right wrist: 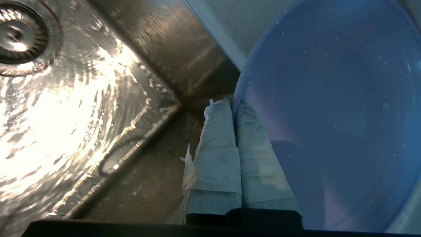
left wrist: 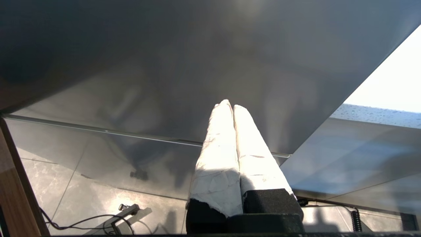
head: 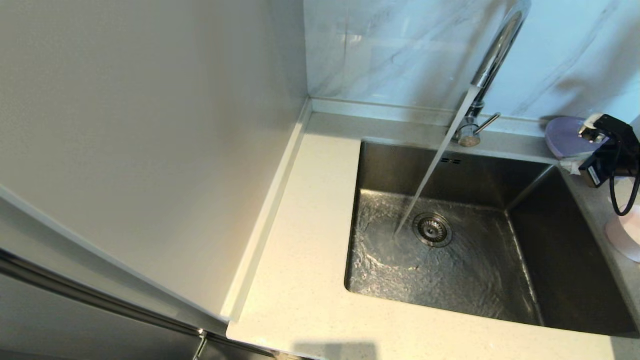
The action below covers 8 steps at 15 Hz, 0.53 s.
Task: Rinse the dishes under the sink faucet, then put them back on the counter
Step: Place the plate on the table
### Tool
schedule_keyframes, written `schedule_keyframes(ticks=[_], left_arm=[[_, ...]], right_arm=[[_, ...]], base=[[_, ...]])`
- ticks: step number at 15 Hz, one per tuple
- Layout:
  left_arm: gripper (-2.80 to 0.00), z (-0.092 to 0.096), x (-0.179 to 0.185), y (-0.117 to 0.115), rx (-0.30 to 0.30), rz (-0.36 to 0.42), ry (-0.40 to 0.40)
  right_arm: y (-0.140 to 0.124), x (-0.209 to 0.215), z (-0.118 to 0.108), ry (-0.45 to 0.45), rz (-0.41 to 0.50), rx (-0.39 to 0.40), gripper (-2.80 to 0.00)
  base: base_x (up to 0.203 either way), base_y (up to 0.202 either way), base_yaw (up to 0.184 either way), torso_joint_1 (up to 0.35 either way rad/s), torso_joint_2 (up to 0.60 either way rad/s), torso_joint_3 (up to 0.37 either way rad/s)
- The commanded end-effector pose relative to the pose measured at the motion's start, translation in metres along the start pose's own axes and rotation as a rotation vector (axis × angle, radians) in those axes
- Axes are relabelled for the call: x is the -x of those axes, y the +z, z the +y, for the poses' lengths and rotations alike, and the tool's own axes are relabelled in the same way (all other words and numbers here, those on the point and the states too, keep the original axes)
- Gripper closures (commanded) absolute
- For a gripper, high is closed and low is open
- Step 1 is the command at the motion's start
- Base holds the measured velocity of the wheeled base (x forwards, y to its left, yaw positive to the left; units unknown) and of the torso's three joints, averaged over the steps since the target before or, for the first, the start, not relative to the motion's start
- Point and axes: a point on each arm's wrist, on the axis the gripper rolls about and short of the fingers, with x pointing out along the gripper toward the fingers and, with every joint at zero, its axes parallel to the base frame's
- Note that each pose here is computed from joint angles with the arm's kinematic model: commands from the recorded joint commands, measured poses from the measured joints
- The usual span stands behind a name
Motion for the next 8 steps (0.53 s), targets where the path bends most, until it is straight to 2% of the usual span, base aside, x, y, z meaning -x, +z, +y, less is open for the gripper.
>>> schedule_keyframes(ticks=[1,8], left_arm=[[0.00,0.0000,0.0000,0.0000,0.000,0.000,-0.001],[0.00,0.0000,0.0000,0.0000,0.000,0.000,0.001]], right_arm=[[-0.0142,-0.0022,-0.0040,-0.002,0.024,-0.009,0.00],[-0.0172,0.0059,-0.0027,0.003,0.041,-0.027,0.00]], base=[[0.000,0.000,0.000,0.000,0.00,0.000],[0.000,0.000,0.000,0.000,0.00,0.000]])
